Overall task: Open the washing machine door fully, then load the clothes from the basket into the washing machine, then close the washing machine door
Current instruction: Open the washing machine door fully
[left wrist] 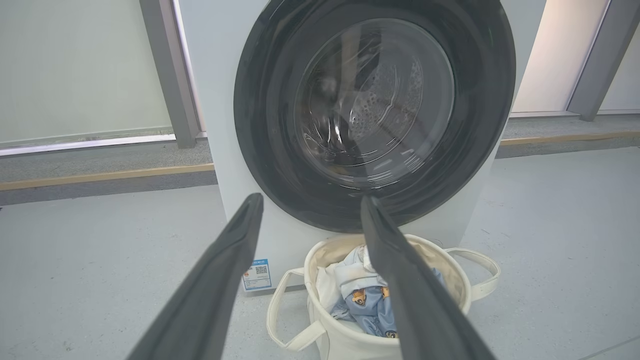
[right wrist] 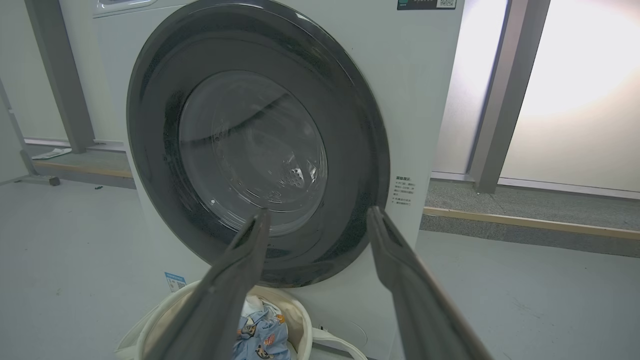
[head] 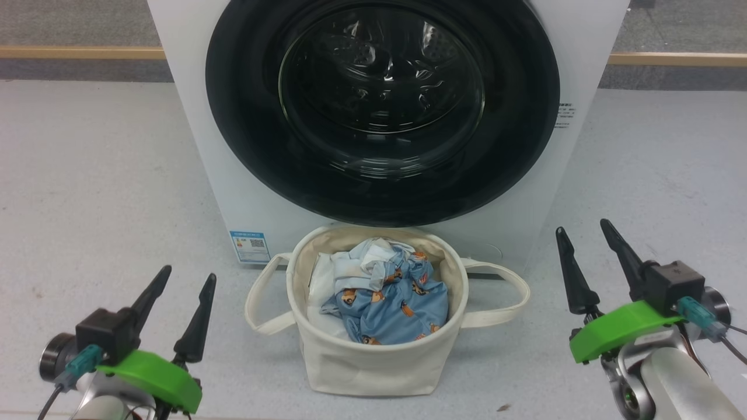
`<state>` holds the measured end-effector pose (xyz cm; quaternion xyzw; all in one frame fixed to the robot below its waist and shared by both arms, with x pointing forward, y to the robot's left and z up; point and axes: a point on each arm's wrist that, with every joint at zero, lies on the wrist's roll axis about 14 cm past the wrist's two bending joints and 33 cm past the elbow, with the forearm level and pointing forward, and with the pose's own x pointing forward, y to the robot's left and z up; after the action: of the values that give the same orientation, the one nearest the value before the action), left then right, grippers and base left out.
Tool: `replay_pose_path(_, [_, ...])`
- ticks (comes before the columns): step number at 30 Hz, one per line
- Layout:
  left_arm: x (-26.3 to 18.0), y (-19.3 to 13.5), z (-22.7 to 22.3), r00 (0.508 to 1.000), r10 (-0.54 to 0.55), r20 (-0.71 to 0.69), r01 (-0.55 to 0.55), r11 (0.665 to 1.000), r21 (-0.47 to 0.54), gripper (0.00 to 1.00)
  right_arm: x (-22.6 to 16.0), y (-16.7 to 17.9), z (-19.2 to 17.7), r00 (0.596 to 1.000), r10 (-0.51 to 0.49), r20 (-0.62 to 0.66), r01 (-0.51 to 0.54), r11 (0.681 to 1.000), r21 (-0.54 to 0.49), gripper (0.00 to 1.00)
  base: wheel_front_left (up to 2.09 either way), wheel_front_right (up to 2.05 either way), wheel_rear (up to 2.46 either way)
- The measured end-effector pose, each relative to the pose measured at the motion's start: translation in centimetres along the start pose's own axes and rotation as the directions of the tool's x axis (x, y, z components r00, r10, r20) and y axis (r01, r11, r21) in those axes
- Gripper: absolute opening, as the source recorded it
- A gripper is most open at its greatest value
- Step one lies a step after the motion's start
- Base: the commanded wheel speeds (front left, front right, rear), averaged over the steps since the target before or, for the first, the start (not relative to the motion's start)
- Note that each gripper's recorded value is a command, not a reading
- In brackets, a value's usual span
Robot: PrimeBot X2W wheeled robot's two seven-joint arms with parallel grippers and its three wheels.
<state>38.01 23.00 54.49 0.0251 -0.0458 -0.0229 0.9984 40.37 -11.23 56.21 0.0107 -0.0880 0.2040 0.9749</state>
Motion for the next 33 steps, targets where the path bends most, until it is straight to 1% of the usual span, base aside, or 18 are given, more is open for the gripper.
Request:
replay_pose_path(7, [-0.08,0.19,-0.04,1.0,0.004,0.002,-0.004,1.0,0.004,1.0,-0.03,-0.09,0.06,1.0,-0.007,0.003,0.007,1.0,0.012,1.0,1.16,-0.06,-1.09])
replay_pose_path(16, [-0.22,0.28,-0.67,1.0,0.005,-0.017,-0.005,1.0,0.009,1.0,-0.06,-0.23,0.04,1.0,-0.013,0.003,0.013,1.0,0.014,1.0,1.69,0.48,-2.17])
replay_pose_path(25, [0.22,-0.16,-0.41,1.0,-0.015,-0.01,0.015,1.0,0.013,1.0,-0.12,-0.28,0.06,1.0,-0.018,0.004,0.018,0.999,0.032,1.0,1.21,1.24,-2.45])
replay_pose_path(33, [0.17,-0.4,-0.78,1.0,-0.021,-0.02,0.021,1.0,-0.008,1.0,-0.51,-0.41,-0.27,1.0,-0.025,-0.006,0.025,0.999,0.038,1.0,0.88,1.18,-2.06])
